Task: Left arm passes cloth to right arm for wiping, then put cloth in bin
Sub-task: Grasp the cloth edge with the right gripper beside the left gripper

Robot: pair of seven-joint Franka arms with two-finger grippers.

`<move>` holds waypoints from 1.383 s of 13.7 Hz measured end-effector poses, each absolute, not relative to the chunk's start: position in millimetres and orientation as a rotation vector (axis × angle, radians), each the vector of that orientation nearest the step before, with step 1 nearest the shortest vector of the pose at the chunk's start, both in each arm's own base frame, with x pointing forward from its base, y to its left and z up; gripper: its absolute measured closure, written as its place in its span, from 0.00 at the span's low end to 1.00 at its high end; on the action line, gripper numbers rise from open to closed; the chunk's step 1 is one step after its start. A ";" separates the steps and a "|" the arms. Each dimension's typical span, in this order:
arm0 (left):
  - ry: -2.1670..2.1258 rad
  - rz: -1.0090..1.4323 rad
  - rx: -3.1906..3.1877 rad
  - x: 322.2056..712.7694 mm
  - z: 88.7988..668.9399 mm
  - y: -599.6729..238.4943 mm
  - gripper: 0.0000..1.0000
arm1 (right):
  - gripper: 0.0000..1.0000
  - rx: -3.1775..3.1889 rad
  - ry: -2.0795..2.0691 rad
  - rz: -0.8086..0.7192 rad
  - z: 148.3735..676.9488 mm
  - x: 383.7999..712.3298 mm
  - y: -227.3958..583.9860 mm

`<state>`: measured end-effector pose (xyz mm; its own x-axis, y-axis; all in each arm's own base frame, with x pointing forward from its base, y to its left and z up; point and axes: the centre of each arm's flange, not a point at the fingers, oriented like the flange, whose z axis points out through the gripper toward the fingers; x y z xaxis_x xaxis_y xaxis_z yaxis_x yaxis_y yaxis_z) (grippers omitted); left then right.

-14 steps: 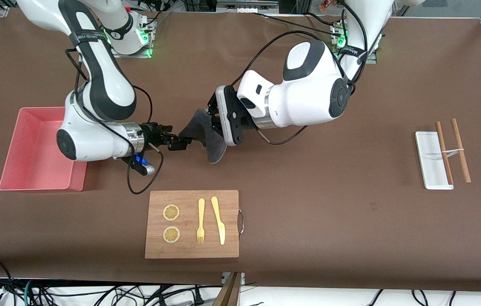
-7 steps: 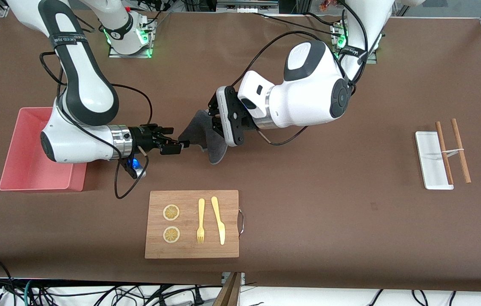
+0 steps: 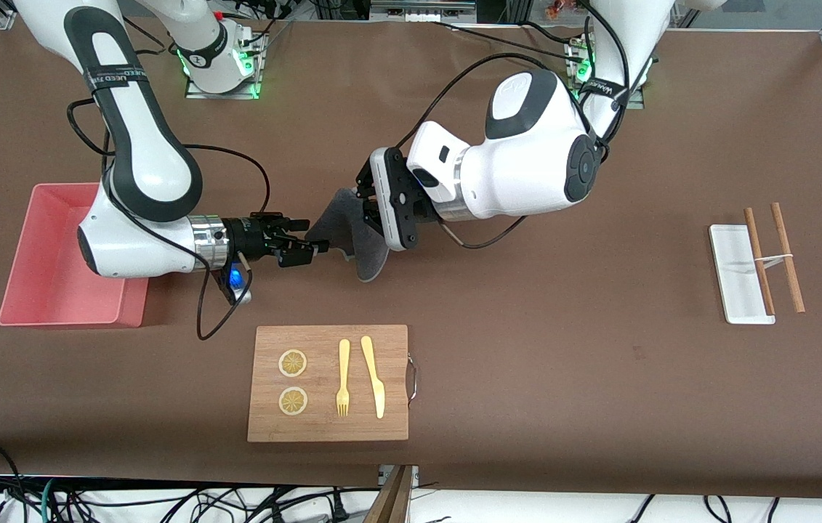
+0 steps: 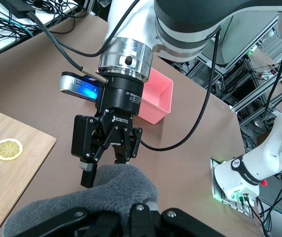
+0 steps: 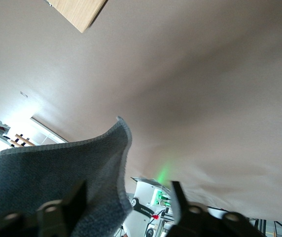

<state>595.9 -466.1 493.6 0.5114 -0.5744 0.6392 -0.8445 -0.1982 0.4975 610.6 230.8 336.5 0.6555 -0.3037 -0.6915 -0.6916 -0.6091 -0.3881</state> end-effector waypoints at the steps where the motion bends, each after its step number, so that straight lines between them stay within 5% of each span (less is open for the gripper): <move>1: -1.170 0.396 1.893 595.9 493.6 -466.1 0.97 | 0.42 -2.215 0.768 0.770 335.9 610.1 231.3; 6: -1.167 0.395 1.895 595.9 493.7 -466.0 0.97 | 0.98 -2.211 0.768 0.774 335.3 609.3 232.3; 15: -1.164 0.393 1.896 596.1 493.8 -465.8 0.94 | 0.98 -2.215 0.708 0.744 336.2 611.6 225.2; 19: -1.145 0.386 1.905 596.0 495.5 -465.4 0.54 | 0.98 -2.251 0.646 0.727 336.3 612.5 213.3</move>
<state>596.0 -465.4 495.5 0.5312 -0.5674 0.6292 -0.8326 -0.2121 0.5116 612.5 213.3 336.3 0.7212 -0.2395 -0.6500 -0.6171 -0.6484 -0.4458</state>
